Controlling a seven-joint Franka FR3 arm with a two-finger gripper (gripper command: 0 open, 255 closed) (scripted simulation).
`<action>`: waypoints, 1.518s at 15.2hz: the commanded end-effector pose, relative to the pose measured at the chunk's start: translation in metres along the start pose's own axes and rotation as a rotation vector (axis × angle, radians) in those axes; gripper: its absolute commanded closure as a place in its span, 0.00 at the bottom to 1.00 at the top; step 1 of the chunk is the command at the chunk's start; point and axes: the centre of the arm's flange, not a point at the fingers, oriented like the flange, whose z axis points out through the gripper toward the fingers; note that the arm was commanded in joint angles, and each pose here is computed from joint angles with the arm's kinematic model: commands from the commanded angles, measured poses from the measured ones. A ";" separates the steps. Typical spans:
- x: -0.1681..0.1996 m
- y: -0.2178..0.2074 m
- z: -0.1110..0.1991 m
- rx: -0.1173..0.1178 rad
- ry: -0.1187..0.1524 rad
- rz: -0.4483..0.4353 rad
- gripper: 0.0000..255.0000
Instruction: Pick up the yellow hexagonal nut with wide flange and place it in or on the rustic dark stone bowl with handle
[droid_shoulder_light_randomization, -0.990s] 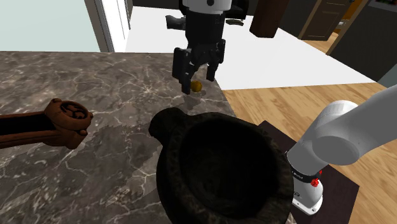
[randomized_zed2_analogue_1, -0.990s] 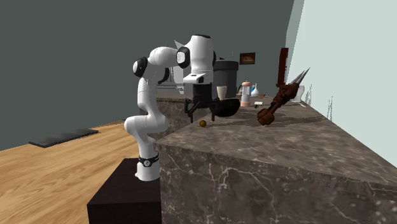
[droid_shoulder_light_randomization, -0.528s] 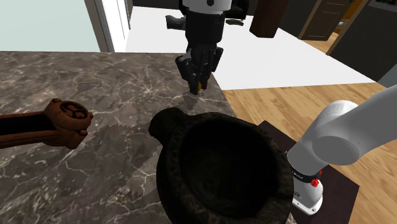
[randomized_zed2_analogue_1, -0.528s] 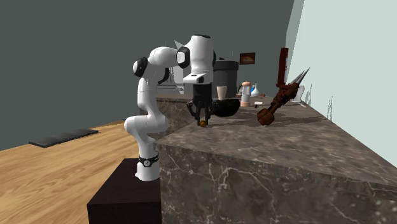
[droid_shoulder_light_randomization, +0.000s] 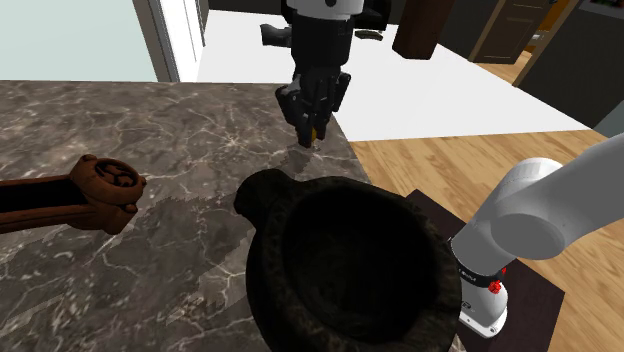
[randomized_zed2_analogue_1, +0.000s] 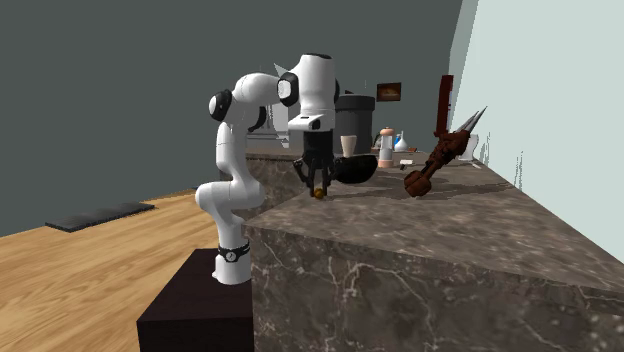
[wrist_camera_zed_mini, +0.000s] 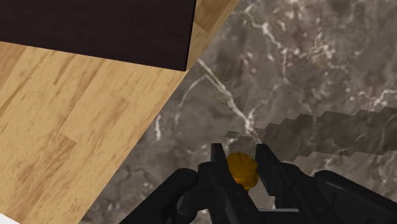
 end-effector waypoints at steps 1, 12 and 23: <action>-0.001 0.000 -0.008 0.000 0.000 0.000 1.00; -0.005 -0.002 -0.066 0.000 0.000 0.000 1.00; -0.009 -0.003 -0.124 0.000 0.000 0.000 1.00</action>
